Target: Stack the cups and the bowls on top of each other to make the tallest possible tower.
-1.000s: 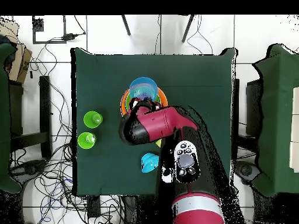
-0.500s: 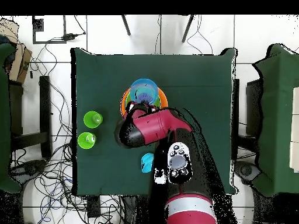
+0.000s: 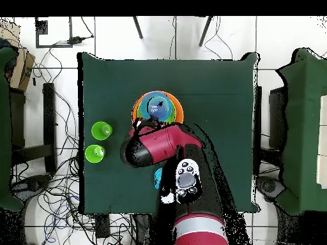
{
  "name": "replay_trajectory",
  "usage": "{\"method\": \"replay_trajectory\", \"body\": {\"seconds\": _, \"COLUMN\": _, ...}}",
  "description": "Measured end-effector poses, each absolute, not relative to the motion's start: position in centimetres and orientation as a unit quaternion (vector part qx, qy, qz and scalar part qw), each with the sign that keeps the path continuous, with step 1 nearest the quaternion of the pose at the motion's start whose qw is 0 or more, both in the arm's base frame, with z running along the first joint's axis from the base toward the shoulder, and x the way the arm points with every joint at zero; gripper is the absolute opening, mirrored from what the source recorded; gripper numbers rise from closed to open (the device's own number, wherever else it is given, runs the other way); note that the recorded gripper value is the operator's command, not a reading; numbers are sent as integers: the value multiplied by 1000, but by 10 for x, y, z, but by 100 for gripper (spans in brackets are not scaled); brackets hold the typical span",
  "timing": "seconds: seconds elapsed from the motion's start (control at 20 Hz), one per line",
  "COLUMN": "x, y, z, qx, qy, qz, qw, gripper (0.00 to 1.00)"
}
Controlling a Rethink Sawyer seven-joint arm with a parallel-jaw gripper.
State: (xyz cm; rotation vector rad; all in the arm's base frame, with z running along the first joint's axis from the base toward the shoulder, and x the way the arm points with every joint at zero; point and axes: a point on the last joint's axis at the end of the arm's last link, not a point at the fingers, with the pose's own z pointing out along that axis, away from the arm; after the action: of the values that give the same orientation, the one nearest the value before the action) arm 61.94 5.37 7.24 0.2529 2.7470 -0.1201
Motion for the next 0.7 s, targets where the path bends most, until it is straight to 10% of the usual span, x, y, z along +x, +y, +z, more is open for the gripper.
{"method": "replay_trajectory", "body": {"seconds": 0.7, "x": 627, "y": 19, "z": 84, "qx": 122, "qy": 972, "qz": -36, "qw": 197, "gripper": 0}}
